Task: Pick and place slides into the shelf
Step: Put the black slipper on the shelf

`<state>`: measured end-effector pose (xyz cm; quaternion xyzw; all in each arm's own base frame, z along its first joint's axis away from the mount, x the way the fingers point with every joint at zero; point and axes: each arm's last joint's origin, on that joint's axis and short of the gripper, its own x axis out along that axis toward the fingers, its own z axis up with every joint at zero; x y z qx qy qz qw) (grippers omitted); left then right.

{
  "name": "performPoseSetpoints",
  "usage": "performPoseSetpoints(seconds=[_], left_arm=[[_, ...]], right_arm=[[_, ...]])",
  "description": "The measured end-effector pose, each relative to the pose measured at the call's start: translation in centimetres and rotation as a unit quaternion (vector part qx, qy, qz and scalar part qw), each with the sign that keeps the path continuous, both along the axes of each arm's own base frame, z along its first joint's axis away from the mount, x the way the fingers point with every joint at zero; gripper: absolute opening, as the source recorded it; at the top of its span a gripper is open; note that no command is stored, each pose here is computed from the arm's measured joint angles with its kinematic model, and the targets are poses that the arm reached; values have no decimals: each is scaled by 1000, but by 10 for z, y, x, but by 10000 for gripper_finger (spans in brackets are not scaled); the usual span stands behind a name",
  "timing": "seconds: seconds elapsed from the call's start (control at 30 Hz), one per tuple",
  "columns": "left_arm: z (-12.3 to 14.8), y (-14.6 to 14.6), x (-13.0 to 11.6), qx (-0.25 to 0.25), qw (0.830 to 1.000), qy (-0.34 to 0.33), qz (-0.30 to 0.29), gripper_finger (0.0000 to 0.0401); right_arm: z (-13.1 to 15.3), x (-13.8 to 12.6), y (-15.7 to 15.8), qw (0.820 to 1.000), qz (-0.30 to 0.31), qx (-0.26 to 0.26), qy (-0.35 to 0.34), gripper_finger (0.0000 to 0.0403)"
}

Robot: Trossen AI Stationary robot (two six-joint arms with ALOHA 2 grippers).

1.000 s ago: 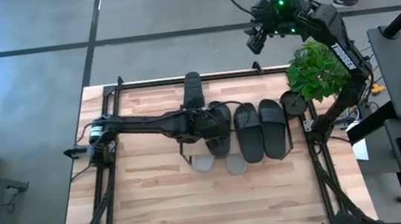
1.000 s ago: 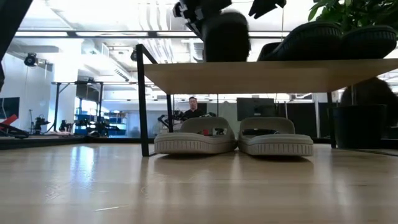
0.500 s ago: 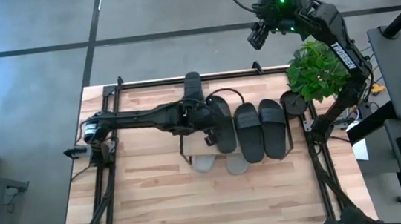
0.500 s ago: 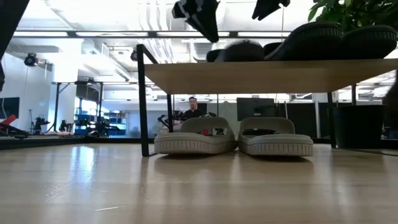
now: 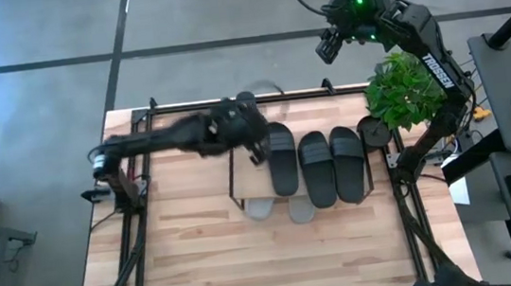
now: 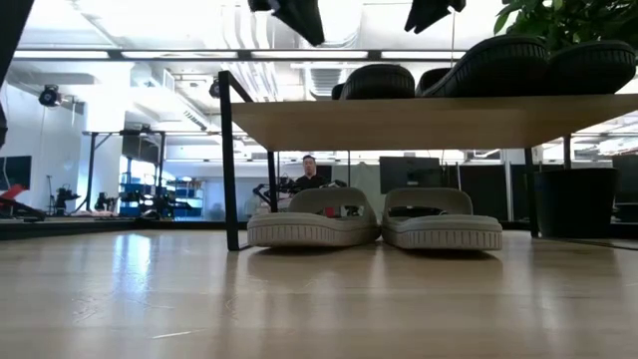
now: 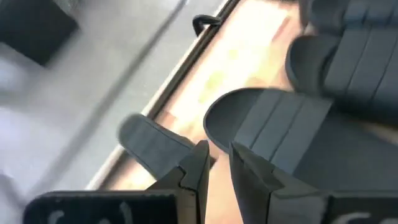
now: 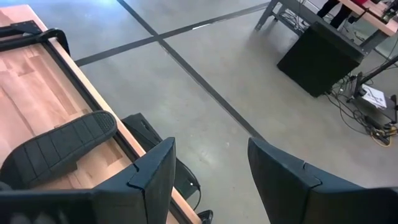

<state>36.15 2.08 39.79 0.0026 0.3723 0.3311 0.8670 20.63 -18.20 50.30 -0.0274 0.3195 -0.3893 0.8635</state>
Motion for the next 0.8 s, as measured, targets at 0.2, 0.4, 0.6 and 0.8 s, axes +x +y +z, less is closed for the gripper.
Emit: performPoseSetpoints(seconds=[0.2, 0.4, 0.6, 0.8], left_arm=[[-2, 59, -12, -129, 989, -38, 55, 50], [-27, 94, 0, -198, 978, -17, 59, 50], [-49, 80, 19, -221, 975, 25, 4, 50], [-62, 62, 34, -223, 973, 40, -31, 50]], right_arm=[[0, 0, 0, 1000, -2, 2, -4, 194], [-1, 0, 0, 1000, -3, 6, -1, 194], [-2, -1, 1, 1000, -1, 10, 10, 194], [-2, -1, 1, 1000, 2, 5, 11, 194]])
